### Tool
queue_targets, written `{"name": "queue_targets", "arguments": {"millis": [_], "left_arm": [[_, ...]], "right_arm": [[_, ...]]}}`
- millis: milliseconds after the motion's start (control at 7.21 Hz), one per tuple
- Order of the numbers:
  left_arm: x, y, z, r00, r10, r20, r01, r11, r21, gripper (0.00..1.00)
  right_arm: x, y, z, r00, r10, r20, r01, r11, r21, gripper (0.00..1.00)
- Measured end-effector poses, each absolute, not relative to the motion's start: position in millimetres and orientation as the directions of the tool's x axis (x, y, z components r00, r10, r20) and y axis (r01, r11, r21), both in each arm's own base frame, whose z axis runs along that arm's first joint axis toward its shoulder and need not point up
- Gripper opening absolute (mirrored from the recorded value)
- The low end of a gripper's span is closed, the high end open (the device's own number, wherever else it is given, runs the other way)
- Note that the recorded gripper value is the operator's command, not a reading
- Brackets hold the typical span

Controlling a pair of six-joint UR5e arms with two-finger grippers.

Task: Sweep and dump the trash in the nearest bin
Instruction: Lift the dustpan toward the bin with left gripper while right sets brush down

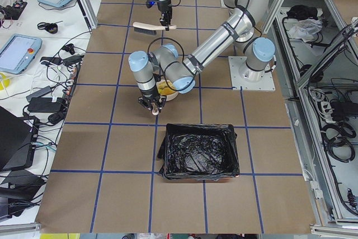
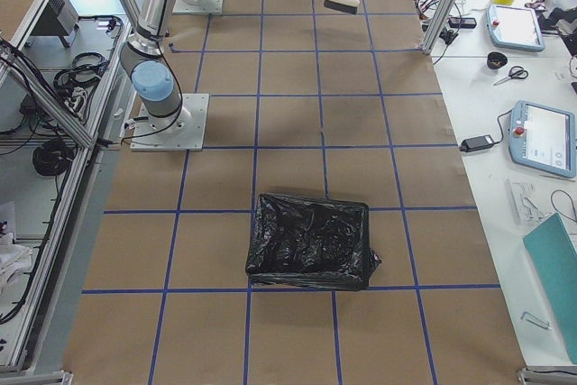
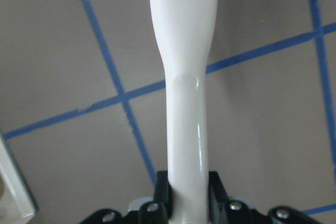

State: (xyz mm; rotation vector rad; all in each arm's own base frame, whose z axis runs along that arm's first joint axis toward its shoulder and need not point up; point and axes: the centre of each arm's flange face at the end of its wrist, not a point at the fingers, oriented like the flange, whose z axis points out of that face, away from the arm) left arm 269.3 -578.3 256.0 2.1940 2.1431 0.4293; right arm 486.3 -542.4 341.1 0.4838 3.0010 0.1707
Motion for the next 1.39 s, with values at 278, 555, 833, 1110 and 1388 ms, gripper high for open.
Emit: {"name": "queue_targets", "arguments": {"millis": [278,555,833,1110,1388], "left_arm": [[266.8,-577.1,268.3,0.007,0.988,0.152,0.976,-0.039,0.213,0.0],[265.5,-577.9,281.8,0.011,0.989,0.15,0.982,-0.039,0.185,0.0],[266.0,-578.4,290.8,0.01,0.99,0.139,0.988,-0.031,0.151,0.0],[268.1,-574.8,299.0,-0.002,0.994,0.114,0.995,-0.01,0.102,0.0],[280.3,-569.2,312.9,-0.033,0.996,0.077,0.998,0.028,0.064,0.0]], "right_arm": [[375.1,-548.5,347.4,-0.963,0.268,-0.035,0.263,0.958,0.117,0.0],[306.9,-506.1,337.5,-0.983,0.18,-0.023,0.175,0.977,0.125,0.0],[298.9,-434.3,313.8,-0.999,0.011,-0.037,0.006,0.992,0.126,0.0],[330.7,-371.4,291.2,-0.989,-0.141,-0.04,-0.145,0.981,0.125,0.0],[360.2,-334.8,275.0,-0.99,-0.142,-0.012,-0.142,0.979,0.149,0.0]]}}
